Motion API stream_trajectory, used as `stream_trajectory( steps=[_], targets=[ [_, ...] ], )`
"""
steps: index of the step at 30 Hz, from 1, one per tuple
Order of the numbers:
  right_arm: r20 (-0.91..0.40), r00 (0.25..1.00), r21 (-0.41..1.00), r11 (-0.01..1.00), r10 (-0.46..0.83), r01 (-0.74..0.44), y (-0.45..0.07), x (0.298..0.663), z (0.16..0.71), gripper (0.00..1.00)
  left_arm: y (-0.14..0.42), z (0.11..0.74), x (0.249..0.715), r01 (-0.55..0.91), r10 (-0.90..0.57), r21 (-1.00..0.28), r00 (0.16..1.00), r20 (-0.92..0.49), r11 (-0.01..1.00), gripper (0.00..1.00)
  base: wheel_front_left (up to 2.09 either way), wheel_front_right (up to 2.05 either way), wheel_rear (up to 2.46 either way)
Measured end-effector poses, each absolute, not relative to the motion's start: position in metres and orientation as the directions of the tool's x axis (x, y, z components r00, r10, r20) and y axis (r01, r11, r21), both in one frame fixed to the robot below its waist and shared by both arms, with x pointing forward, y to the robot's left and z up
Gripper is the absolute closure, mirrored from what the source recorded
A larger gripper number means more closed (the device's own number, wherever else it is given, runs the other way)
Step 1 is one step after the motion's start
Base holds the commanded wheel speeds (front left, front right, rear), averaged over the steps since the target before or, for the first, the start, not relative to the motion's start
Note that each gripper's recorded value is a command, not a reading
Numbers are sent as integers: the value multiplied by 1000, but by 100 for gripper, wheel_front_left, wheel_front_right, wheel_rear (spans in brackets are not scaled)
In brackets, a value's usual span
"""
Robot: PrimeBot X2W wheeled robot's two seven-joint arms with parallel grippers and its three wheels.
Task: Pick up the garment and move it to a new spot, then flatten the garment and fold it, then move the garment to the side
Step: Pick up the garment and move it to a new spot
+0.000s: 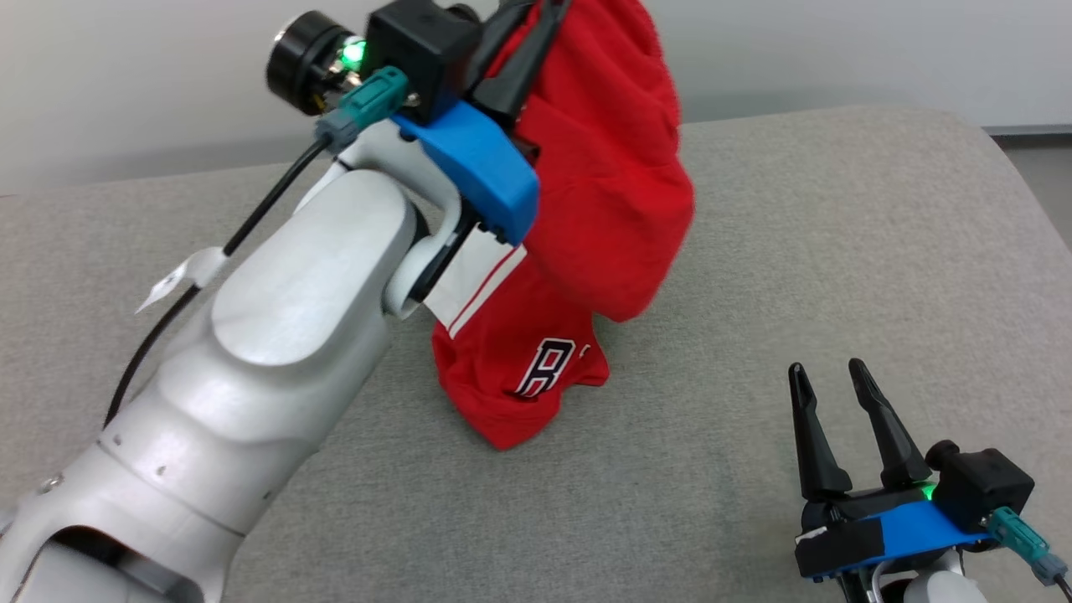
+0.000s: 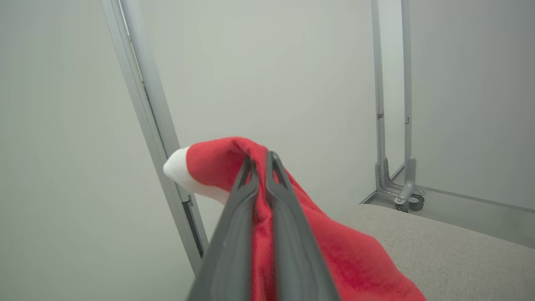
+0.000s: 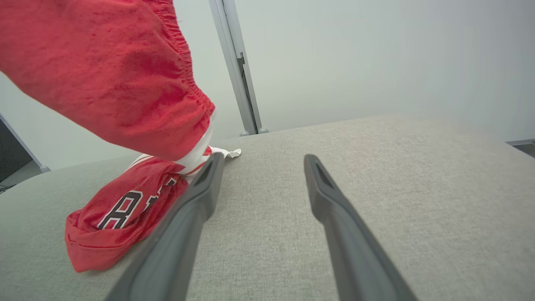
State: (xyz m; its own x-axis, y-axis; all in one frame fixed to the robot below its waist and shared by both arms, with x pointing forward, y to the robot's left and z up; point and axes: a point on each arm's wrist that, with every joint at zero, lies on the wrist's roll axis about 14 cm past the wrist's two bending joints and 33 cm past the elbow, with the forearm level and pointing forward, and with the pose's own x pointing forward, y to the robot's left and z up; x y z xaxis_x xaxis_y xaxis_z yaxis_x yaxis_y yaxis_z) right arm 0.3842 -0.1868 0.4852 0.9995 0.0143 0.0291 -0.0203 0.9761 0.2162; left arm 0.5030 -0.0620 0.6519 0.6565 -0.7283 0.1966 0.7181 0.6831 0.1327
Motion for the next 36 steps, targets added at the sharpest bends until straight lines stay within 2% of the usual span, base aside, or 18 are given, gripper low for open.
stream_trajectory(
  steps=[9,15,24,36],
  targets=[
    [56,988,210,965,145,-154,-143,399,491,0,93,637,510,429,-440,99,879,185,898,100,0,0,0],
    [64,968,202,947,241,-249,-109,406,493,0,197,623,482,192,-201,68,966,165,979,100,0,0,0],
    [76,916,195,895,394,-401,-52,412,495,0,303,601,414,-87,82,32,989,120,996,100,0,0,0],
    [74,836,200,813,543,-546,9,412,492,0,365,585,343,-284,280,38,956,83,958,100,0,0,0]
  ],
)
